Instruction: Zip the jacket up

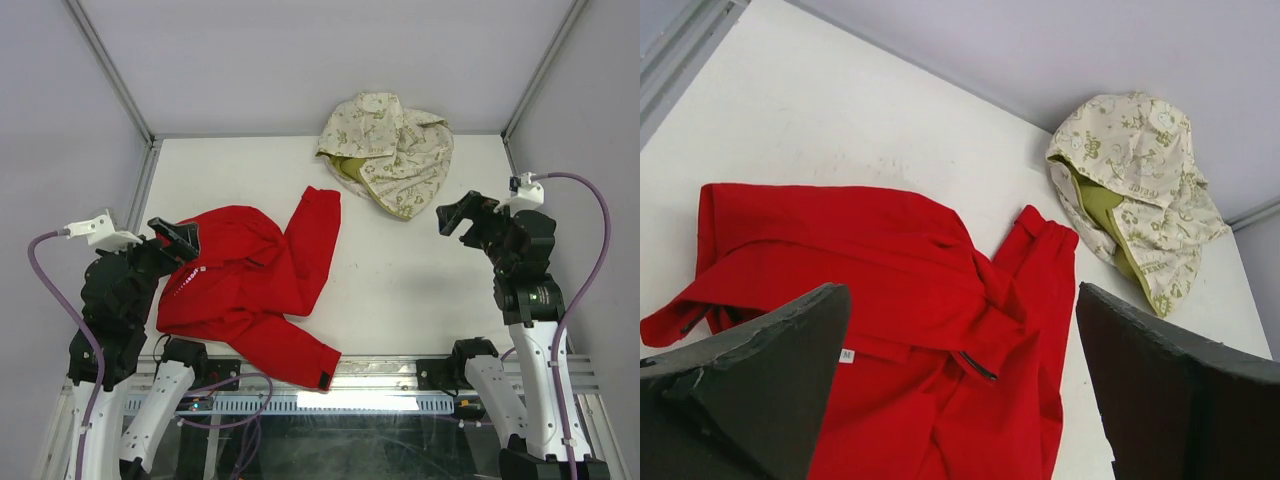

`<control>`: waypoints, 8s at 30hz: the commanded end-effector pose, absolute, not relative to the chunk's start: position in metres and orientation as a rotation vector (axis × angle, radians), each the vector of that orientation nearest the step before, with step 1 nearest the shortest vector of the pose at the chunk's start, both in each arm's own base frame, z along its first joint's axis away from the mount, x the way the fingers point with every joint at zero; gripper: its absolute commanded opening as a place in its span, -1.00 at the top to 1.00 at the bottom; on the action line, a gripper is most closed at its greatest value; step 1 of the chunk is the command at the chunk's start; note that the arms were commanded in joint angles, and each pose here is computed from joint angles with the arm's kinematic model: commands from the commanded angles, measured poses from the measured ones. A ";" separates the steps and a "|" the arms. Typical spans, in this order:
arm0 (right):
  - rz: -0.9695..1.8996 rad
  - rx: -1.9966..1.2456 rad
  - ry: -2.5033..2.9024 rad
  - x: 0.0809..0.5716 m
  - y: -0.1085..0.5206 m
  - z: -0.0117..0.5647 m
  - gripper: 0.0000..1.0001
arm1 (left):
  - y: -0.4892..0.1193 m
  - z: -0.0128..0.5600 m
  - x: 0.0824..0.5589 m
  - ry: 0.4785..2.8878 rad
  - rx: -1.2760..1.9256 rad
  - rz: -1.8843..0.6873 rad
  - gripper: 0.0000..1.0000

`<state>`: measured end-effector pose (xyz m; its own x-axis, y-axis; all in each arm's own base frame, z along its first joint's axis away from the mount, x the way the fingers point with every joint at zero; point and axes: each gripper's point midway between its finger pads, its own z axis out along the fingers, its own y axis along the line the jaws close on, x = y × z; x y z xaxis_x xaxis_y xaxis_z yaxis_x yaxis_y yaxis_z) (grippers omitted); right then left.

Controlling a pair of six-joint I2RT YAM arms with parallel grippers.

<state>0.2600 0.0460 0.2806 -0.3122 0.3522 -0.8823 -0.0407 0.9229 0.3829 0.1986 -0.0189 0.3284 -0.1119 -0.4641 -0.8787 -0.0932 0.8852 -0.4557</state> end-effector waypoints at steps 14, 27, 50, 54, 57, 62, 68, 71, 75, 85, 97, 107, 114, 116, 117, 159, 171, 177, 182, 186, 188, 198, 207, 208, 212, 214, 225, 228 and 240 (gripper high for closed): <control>0.438 0.131 1.775 0.260 0.059 0.309 -0.99 | -0.028 0.266 0.227 1.848 -0.732 -0.407 -0.98; 0.714 0.013 1.860 0.265 0.111 0.261 -0.99 | -0.098 0.129 0.276 2.242 -0.724 -0.665 -0.98; 0.832 -0.455 1.894 0.284 0.264 0.239 -0.99 | -0.215 0.398 0.373 1.713 -0.002 -1.194 1.00; 0.809 -0.518 1.832 0.295 0.293 0.246 -0.99 | -0.217 0.449 0.351 1.602 0.092 -1.222 1.00; 0.790 -0.517 1.820 0.314 0.307 0.244 -0.99 | -0.215 0.472 0.335 1.557 0.142 -1.221 1.00; 0.730 -0.550 1.822 0.344 0.325 0.242 -0.49 | -0.201 0.491 0.325 1.528 0.162 -1.110 1.00; 0.490 -0.536 1.704 0.378 0.299 0.321 1.00 | -0.157 0.546 0.334 1.435 0.105 -0.771 1.00; 0.369 -0.492 1.631 0.392 0.273 0.385 1.00 | -0.140 0.603 0.316 1.300 0.136 -0.672 1.00; 0.305 -0.456 1.502 0.384 0.248 0.469 1.00 | -0.125 0.665 0.275 1.115 0.194 -0.601 1.00; 0.400 -0.439 1.260 0.310 0.211 0.576 1.00 | -0.126 0.721 0.169 0.849 0.347 -0.692 1.00; 0.219 -0.359 1.471 0.349 0.192 0.522 1.00 | -0.155 0.648 0.275 1.092 0.301 -0.749 1.00; 0.172 -0.196 1.843 0.474 0.156 0.372 0.61 | -0.191 0.476 0.458 1.520 0.215 -0.688 0.23; 0.181 -0.160 1.969 0.492 0.158 0.336 -0.34 | -0.192 0.431 0.489 1.647 0.192 -0.650 -0.46; 0.177 -0.157 2.001 0.483 0.156 0.332 -0.53 | -0.188 0.423 0.481 1.682 0.183 -0.642 -0.62; 0.176 -0.158 2.013 0.475 0.156 0.332 -0.59 | -0.185 0.418 0.475 1.704 0.178 -0.635 -0.68; 0.430 -0.315 2.334 0.244 0.260 0.129 -0.83 | -0.238 0.217 0.284 2.347 0.097 -0.365 1.00; 0.470 -0.343 2.277 0.236 0.252 0.149 -0.87 | -0.263 0.239 0.288 2.365 0.130 -0.472 0.13; 0.473 -0.278 2.261 0.233 0.242 0.145 -0.91 | -0.229 0.182 0.244 2.489 0.140 -0.362 -0.28; 0.481 -0.266 2.273 0.231 0.243 0.136 -0.93 | -0.197 0.153 0.232 2.504 0.169 -0.149 -0.45; 0.509 -0.254 2.274 0.230 0.246 0.130 -0.94 | -0.183 0.132 0.235 2.514 0.211 -0.010 -0.48; 0.515 -0.247 2.276 0.230 0.247 0.128 -0.93 | -0.181 0.121 0.238 2.515 0.230 0.046 -0.48; 0.497 -0.231 2.268 0.232 0.244 0.129 -0.94 | -0.199 0.128 0.260 2.472 0.230 0.056 0.97; 0.429 -0.208 2.205 0.241 0.232 0.156 -0.94 | -0.274 0.266 0.266 2.395 0.075 -0.477 1.00; 0.426 -0.212 2.200 0.242 0.231 0.159 -0.94 | -0.281 0.272 0.265 2.398 0.069 -0.528 1.00; 0.420 -0.249 2.211 0.240 0.232 0.161 -0.94 | -0.292 0.255 0.255 2.463 0.005 -0.614 1.00; 0.421 -0.271 2.224 0.238 0.233 0.158 -0.94 | -0.296 0.232 0.249 2.512 -0.013 -0.631 1.00; 0.493 -0.435 2.371 0.220 0.259 0.113 -0.85 | -0.286 0.110 0.257 2.647 -0.102 -0.501 0.55; 0.458 -0.460 2.406 0.220 0.260 0.101 -0.82 | -0.296 0.097 0.266 2.649 -0.123 -0.564 0.47; 0.349 -0.668 2.469 0.196 0.287 0.075 -0.66 | -0.295 0.100 0.333 2.572 -0.207 -0.749 0.05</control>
